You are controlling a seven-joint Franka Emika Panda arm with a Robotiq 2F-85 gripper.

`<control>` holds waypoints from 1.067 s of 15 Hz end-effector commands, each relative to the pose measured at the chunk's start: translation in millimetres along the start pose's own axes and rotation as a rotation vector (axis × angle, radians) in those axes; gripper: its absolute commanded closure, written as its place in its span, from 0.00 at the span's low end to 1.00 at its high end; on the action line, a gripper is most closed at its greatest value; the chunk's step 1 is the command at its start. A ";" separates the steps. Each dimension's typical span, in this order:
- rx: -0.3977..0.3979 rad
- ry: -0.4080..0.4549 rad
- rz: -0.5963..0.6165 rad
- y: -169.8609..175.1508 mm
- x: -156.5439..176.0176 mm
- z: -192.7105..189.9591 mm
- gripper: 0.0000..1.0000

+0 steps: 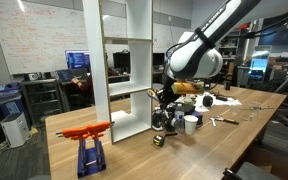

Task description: Put the scissors on the second row of the shelf

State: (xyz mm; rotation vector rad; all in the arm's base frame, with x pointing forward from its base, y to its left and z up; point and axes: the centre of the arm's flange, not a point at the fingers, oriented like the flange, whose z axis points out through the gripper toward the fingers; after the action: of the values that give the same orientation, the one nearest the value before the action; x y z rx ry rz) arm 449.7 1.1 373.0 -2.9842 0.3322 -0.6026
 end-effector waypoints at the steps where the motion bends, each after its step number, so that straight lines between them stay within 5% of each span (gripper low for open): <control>1: -0.013 0.157 0.032 -14.7 12.9 -42.4 0.98; 10: -0.026 0.451 0.242 -44.6 53.8 -62.2 0.98; 16: -0.042 0.459 0.217 -83.8 72.2 -66.4 0.98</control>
State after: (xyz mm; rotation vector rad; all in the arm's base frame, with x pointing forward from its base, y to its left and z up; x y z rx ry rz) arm 481.7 31.0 465.4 -2.7489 0.7563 -1.2405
